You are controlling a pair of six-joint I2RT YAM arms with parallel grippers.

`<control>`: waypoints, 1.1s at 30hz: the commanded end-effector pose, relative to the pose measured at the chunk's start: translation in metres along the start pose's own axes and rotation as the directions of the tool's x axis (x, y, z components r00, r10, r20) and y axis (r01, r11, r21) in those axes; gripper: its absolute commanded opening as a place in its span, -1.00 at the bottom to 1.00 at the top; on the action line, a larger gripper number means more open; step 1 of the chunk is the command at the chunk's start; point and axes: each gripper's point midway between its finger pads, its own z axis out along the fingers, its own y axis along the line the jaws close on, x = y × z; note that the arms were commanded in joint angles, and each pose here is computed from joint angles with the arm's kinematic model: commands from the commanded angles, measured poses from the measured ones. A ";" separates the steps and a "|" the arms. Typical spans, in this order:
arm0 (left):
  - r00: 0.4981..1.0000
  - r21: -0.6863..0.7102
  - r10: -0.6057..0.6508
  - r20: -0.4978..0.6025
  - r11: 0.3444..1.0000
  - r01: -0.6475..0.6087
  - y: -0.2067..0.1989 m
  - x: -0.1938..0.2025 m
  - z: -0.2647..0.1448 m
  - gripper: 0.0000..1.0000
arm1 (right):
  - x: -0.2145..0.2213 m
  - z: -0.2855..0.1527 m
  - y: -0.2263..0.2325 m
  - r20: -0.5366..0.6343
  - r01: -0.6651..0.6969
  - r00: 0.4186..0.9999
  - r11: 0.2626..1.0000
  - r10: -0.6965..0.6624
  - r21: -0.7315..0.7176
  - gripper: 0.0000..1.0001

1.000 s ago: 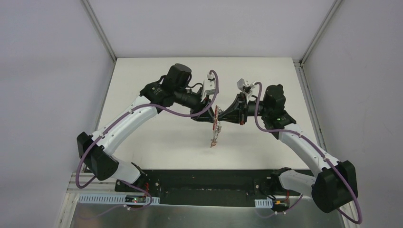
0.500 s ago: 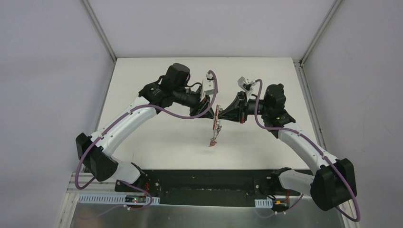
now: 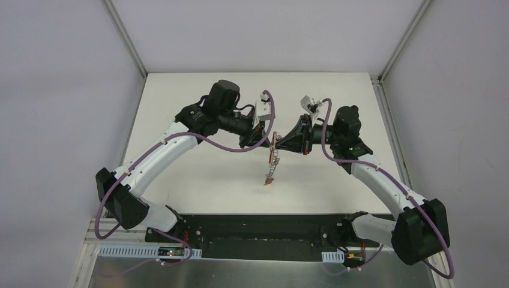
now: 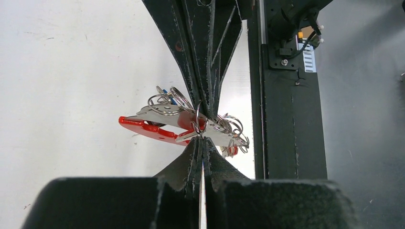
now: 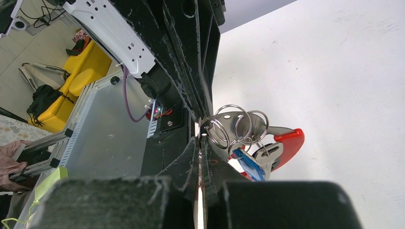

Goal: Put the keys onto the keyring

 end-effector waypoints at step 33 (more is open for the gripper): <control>0.989 -0.092 0.103 -0.109 0.989 -0.113 -0.001 0.002 -0.004 -0.74 | -0.012 -0.005 -0.008 0.051 0.059 0.997 0.997 -0.061 0.040 -1.00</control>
